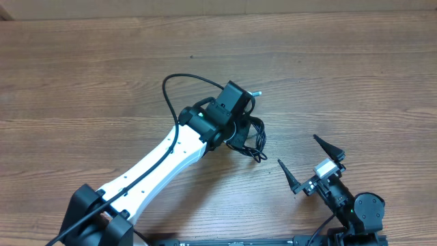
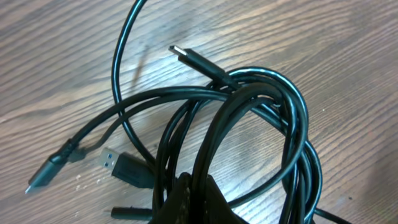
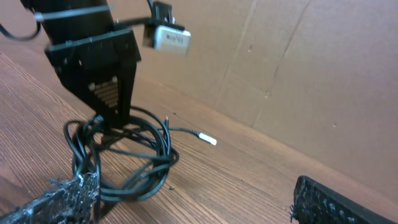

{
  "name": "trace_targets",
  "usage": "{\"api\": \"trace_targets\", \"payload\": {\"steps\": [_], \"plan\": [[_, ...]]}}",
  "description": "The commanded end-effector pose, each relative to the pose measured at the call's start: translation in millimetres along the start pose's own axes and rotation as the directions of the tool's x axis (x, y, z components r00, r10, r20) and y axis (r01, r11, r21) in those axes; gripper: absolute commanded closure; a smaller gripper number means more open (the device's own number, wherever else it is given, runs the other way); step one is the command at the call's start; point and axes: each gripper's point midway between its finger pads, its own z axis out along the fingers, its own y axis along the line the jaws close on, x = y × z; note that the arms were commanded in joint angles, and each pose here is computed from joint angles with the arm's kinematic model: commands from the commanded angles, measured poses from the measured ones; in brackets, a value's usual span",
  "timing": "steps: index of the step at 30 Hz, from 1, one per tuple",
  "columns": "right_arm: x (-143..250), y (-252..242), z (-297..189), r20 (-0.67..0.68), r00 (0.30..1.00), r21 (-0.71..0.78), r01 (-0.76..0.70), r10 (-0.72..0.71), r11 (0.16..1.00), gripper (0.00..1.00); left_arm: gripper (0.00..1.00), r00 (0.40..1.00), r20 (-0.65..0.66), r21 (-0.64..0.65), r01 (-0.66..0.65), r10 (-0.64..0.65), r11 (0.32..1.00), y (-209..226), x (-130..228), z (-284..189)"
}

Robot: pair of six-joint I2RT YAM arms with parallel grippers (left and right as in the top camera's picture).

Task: Untangle cables
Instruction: 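Close the left gripper on the cable loops and lift the bundle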

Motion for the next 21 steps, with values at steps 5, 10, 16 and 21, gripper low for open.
{"api": "trace_targets", "payload": {"steps": [5, 10, 16, 21], "plan": [[2, 2, 0, 0.003, 1.0, -0.006, 0.004, -0.004, 1.0, 0.0, 0.96, 0.99, 0.119, -0.046, 0.082, -0.076, 0.996, 6, -28, -50], [2, 2, 0, 0.002, 1.0, -0.007, 0.004, -0.004, 1.0, 0.0, 0.96, 0.977, 0.162, -0.092, 0.157, -0.141, 0.983, 15, -37, -69], [2, 2, 0, 0.003, 1.0, -0.006, 0.004, -0.004, 1.0, 0.0, 0.96, 0.919, 0.218, -0.13, 0.36, -0.328, 0.924, 29, -43, -85], [2, 2, 0, 0.002, 1.0, -0.007, 0.004, -0.004, 1.0, 0.0, 0.96, 0.859, 0.233, -0.102, 0.487, -0.456, 0.867, 31, -43, -87]]}}
